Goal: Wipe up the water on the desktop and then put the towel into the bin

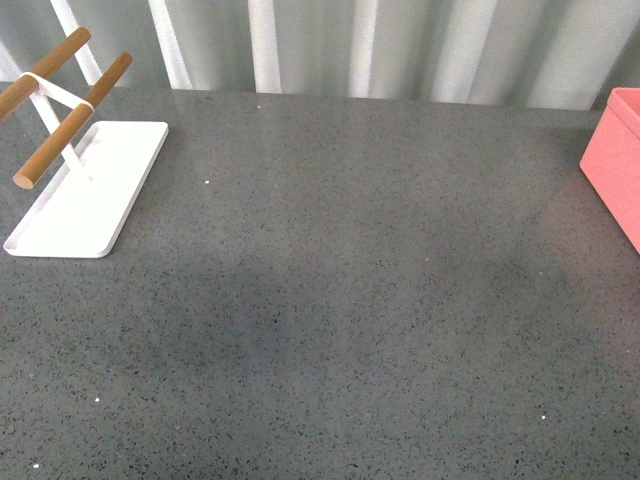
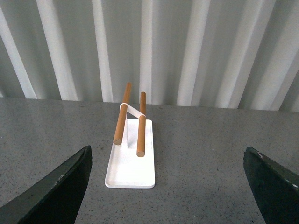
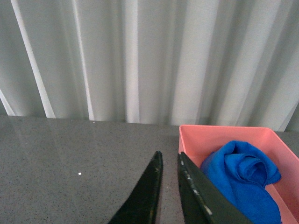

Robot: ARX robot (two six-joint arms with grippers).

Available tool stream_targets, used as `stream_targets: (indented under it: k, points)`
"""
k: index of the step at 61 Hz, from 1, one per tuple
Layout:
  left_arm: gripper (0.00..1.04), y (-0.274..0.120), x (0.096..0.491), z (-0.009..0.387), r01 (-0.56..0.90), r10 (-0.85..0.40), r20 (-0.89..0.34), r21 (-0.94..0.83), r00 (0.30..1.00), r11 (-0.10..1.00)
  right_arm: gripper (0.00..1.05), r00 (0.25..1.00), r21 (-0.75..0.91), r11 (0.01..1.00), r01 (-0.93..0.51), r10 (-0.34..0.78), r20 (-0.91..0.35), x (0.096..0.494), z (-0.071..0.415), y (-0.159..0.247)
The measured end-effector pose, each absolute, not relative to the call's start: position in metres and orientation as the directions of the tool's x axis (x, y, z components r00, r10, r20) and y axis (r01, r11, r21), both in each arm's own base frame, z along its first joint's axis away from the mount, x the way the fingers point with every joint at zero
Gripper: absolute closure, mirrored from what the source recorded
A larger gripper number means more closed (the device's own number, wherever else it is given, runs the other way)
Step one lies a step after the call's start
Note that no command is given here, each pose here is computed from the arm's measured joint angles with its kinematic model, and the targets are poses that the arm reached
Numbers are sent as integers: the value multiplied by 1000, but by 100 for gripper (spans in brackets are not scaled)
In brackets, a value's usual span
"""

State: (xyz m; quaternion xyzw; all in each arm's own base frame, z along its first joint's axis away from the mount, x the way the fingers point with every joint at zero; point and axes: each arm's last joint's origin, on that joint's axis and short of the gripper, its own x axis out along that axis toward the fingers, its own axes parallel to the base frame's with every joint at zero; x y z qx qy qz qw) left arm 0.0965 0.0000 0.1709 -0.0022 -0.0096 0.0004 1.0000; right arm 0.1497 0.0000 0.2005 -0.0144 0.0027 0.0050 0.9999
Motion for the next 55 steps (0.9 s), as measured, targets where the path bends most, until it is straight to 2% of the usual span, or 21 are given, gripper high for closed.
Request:
stream_targets:
  k: [3,55]
  points:
    - [7,0,97,171,0,0,19,-4,1000,1000,102,1000,-28,1000,-10,10,-4,147,199,0]
    - [7,0,97,171,0,0,19,-4,1000,1000,102,1000,-17,1000,-3,3,27,115,175,0]
